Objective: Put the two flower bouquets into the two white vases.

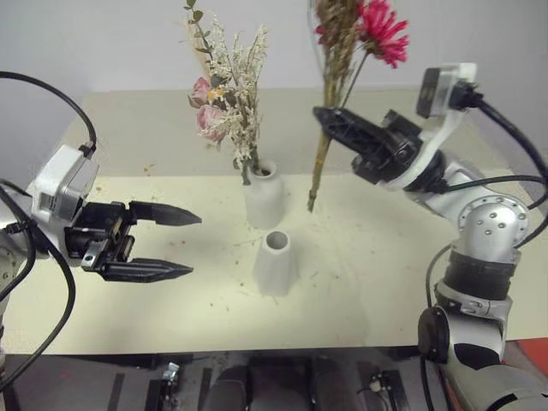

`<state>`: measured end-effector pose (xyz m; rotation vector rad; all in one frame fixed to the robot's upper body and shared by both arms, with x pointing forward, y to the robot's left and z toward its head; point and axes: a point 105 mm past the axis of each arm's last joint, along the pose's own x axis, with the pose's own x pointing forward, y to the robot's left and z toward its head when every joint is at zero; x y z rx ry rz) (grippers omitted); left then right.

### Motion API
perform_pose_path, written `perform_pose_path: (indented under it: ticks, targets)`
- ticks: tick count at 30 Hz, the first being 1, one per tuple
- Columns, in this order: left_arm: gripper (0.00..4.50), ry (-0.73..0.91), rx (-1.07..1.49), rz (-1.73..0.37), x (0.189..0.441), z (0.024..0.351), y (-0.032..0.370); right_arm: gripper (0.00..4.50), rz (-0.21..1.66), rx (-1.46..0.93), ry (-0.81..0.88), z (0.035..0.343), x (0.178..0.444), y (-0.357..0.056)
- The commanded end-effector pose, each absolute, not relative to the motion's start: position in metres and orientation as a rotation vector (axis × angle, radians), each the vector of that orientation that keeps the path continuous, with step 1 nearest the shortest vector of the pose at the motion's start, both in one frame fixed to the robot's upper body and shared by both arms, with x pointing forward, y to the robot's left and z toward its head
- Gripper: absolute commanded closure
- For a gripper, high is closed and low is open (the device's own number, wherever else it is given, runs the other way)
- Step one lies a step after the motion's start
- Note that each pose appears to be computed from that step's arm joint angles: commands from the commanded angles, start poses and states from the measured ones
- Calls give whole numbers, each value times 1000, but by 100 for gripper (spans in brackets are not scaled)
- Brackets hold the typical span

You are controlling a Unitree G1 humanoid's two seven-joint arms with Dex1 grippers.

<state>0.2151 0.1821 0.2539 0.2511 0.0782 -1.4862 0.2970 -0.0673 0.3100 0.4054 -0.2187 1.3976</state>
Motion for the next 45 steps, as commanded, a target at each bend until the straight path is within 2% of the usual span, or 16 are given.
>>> perform_pose_path:
  ticks: [1, 17, 34, 45]
  targets:
    - [60, 50, 284, -1467, 208, 262, 182, 448, 1466, 385, -293, 321, 286, -60]
    - [60, 56, 280, -1441, 209, 259, 181, 448, 1541, 307, -291, 302, 276, -31]
    - [60, 58, 288, -1432, 210, 257, 182, 448, 1540, 154, -237, 256, 281, -38]
    - [60, 62, 292, -1432, 212, 256, 181, 448, 1531, 139, -287, 258, 280, -40]
